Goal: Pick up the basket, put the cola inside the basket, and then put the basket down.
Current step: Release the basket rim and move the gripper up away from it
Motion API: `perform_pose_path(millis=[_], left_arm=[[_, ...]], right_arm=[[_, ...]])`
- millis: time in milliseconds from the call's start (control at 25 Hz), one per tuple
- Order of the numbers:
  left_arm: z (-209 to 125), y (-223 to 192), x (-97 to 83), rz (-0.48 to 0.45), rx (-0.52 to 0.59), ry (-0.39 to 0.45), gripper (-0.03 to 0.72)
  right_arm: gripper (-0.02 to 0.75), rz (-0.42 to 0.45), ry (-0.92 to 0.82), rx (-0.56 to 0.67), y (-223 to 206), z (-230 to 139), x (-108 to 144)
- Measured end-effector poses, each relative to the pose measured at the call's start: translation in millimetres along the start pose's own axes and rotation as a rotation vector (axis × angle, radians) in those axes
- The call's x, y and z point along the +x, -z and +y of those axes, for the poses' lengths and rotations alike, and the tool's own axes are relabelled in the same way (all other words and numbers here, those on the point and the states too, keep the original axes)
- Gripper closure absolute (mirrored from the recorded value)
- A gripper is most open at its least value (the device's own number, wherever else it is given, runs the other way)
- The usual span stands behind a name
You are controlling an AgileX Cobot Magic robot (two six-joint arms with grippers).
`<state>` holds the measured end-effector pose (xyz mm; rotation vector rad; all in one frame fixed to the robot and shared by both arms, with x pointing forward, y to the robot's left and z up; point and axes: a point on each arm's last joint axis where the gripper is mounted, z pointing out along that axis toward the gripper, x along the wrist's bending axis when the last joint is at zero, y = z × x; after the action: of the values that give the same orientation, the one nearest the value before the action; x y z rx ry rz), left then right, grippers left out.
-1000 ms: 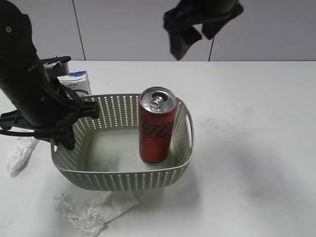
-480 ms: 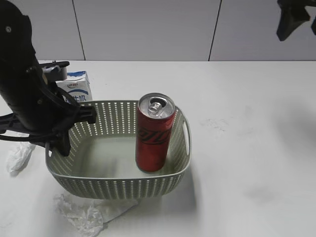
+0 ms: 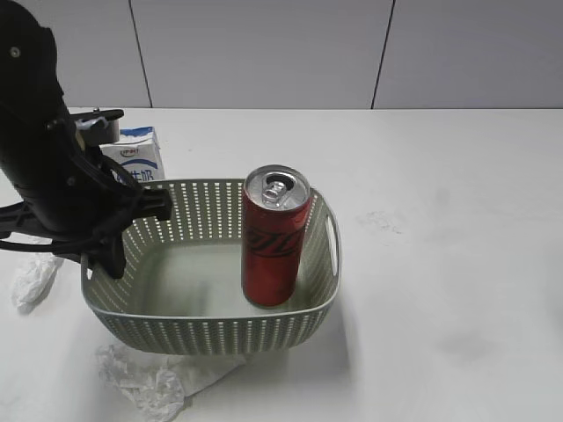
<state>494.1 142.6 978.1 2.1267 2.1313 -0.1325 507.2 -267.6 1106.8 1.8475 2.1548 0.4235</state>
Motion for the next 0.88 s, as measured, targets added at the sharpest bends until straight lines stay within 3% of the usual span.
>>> perform_pose_path(millis=[560,680,880], left_arm=[[1.0,0.0,-0.5,-0.006,-0.011,0.0,0.692],[1.4,0.0,-0.8,-0.009,-0.016,0.001,0.692],[1.5,0.0,-0.8,-0.009,-0.016,0.001,0.692]], right_arm=[[0.153,-0.007,-0.001,-0.174,-4.9,-188.9,7.3],[0.153,-0.009,-0.001,-0.229,-5.5,-213.2,8.2],[0.153,-0.016,-0.001,-0.425,14.7,-231.8,8.9]])
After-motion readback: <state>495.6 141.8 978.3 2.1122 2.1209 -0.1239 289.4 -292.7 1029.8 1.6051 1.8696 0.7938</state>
